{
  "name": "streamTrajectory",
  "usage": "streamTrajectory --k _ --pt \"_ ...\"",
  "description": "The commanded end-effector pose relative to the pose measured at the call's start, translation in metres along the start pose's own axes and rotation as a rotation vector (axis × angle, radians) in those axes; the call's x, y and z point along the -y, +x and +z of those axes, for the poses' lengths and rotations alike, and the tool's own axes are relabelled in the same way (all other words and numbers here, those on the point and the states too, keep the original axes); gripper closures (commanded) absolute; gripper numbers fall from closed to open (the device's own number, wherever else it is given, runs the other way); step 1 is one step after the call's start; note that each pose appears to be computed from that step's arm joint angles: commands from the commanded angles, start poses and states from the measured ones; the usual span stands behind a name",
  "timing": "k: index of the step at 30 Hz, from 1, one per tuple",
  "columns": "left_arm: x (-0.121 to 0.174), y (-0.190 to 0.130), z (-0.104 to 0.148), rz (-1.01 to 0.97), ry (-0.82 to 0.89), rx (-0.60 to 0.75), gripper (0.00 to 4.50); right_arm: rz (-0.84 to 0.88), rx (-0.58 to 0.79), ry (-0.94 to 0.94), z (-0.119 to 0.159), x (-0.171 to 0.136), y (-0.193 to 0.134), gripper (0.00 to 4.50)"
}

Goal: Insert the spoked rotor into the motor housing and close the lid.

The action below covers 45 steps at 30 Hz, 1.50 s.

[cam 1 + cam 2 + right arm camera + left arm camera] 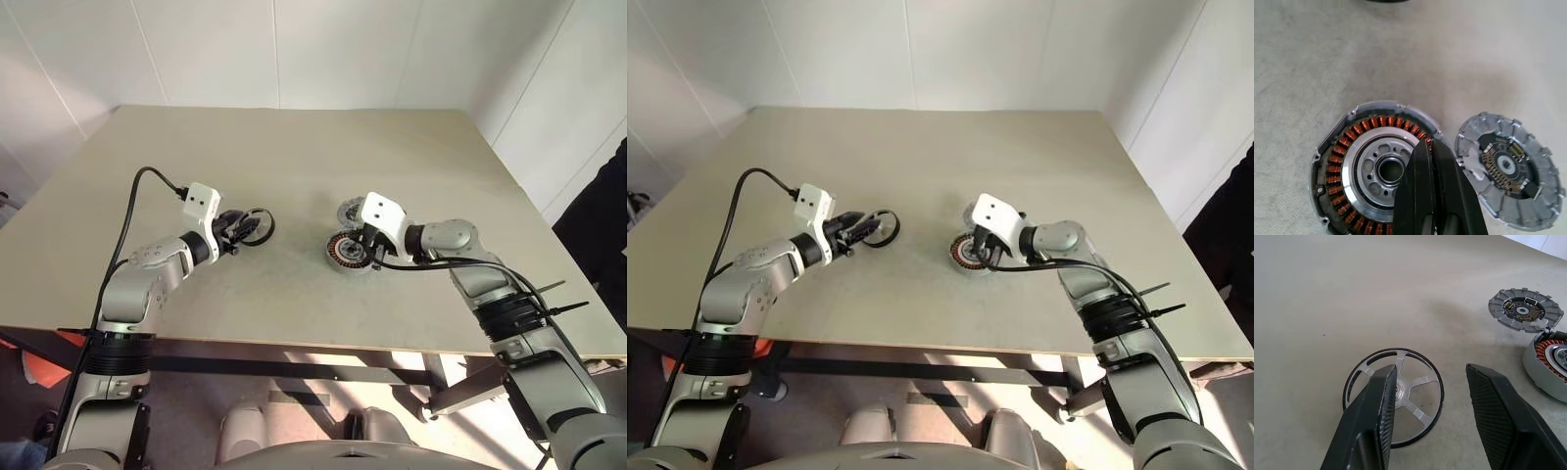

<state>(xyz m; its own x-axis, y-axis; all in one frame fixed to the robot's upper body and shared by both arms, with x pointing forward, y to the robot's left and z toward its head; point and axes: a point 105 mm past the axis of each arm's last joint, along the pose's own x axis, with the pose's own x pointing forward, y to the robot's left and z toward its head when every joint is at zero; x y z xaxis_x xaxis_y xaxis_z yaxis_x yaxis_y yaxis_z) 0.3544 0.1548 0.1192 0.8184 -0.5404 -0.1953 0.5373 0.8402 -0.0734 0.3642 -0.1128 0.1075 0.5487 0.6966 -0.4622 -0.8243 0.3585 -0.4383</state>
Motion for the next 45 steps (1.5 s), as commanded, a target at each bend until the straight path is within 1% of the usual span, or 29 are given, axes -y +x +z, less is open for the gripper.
streamTrajectory --k 1,3,5,10,12,13,18,21,24,28,31,38,40,45 --pt "-0.003 -0.003 0.012 0.011 0.027 0.042 2.11 -0.03 0.041 -0.039 0.016 0.009 -0.008 4.46" --pt "-0.003 -0.003 0.012 0.011 0.027 0.042 2.11 -0.024 0.035 -0.03 0.013 0.007 -0.008 4.46" --pt "-0.004 -0.003 0.012 0.011 0.027 0.041 2.11 -0.009 0.007 -0.011 0.003 0.001 -0.006 4.46" --pt "-0.003 -0.003 0.012 0.011 0.027 0.042 2.11 0.028 -0.08 0.101 -0.04 -0.019 0.006 4.46" --pt "-0.003 -0.003 0.012 0.012 0.027 0.042 2.11 0.018 -0.1 0.119 -0.049 -0.021 0.009 4.46" --pt "-0.004 -0.004 0.012 0.014 0.027 0.042 2.11 0.017 -0.091 0.114 -0.047 -0.02 0.009 4.46" --pt "-0.006 -0.005 0.01 0.023 0.022 0.039 2.11 -0.008 -0.008 0.067 -0.019 -0.005 0.004 4.46" --pt "-0.008 -0.006 0.008 0.037 0.003 0.04 2.11 -0.033 0.057 0.029 0.004 0.008 -0.003 4.46" --pt "-0.013 -0.009 0.005 0.062 -0.056 0.051 2.11 -0.051 0.124 -0.001 0.028 0.017 -0.009 4.46" --pt "-0.016 -0.011 0.0 0.092 -0.201 0.064 2.11 -0.085 0.17 -0.031 0.046 0.027 -0.015 4.46" --pt "-0.016 -0.012 -0.004 0.099 -0.315 0.055 2.11 -0.095 0.184 -0.032 0.05 0.03 -0.018 4.46" --pt "-0.03 -0.024 -0.018 0.153 -0.477 0.032 2.11 -0.102 0.18 -0.025 0.048 0.031 -0.018 4.46" --pt "-0.032 -0.021 -0.024 0.168 -0.526 0.022 2.11 -0.103 0.182 -0.024 0.048 0.031 -0.018 4.46" --pt "-0.03 -0.008 -0.046 0.186 -0.601 -0.057 2.11 -0.105 0.181 -0.024 0.048 0.031 -0.017 4.46"
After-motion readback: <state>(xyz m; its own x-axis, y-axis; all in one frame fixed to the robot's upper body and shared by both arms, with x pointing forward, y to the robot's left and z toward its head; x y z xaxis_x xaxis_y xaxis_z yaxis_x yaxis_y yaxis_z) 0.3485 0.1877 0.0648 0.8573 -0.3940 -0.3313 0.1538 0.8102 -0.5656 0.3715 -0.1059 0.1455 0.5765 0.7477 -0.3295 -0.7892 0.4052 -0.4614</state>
